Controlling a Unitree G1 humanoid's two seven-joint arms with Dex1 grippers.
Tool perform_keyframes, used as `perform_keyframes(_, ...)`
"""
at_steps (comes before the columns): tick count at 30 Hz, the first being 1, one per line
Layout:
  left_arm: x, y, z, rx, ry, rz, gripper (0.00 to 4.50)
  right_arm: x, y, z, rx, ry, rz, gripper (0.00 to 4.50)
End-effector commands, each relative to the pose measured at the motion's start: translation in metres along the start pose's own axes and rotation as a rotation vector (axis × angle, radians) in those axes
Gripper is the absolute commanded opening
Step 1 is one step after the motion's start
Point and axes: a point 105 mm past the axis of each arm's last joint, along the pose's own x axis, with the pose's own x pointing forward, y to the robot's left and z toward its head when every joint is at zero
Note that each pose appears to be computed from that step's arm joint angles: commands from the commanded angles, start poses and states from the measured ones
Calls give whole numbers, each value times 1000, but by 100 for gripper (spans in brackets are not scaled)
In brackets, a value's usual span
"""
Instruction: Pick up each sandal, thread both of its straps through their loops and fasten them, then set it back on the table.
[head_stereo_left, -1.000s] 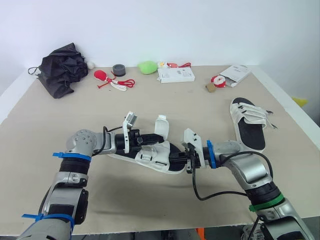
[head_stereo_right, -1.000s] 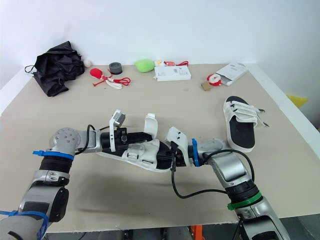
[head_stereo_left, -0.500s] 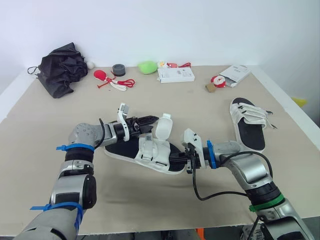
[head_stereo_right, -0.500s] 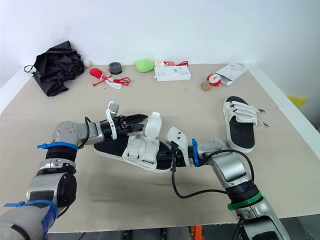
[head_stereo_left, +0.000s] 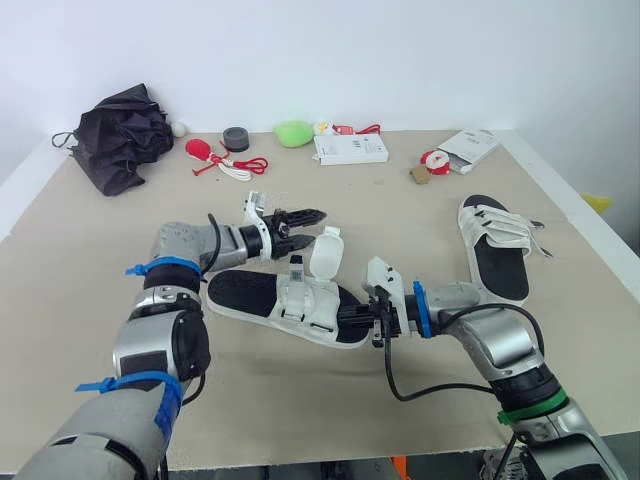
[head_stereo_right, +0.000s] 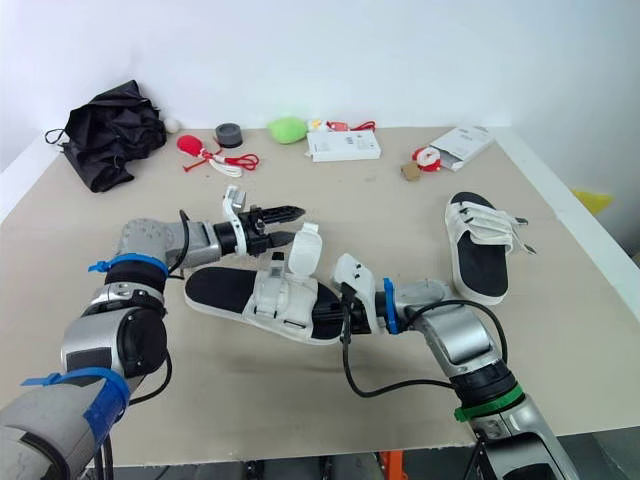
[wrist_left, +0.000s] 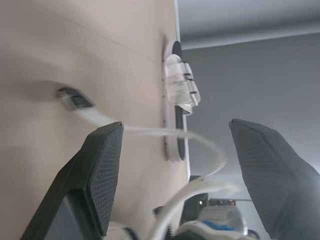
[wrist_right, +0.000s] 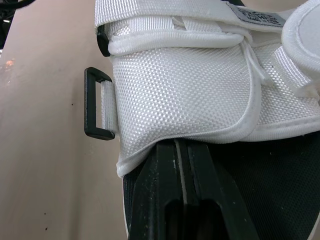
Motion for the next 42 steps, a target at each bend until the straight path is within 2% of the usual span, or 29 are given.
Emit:
perform_keyframes(1, 5, -20, 2, -1, 8, -48, 348, 9, 7, -22, 69, 57, 24, 0)
perform_keyframes(6, 10, -24, -13, 27, 97, -38, 348, 9, 6, -21, 71, 53, 19, 0)
perform_keyframes(10, 1, -10, -9, 50, 90, 36, 348, 8, 7, -22, 74, 52, 15, 0)
perform_keyframes(16, -9, -5, -4, 60, 84, 55, 348, 7, 9, -24, 79, 54, 12, 0)
perform_keyframes(23, -6, -19, -9, -3, 110, -38, 348, 6, 8, -24, 78, 60, 9, 0)
perform_keyframes(33, 3, -18, -16, -80, 112, -78, 348, 3, 9, -27, 83, 72, 5, 0)
perform_keyframes(42, 15, -31, -28, -115, 172, -130, 348, 1, 8, -27, 82, 79, 3, 0)
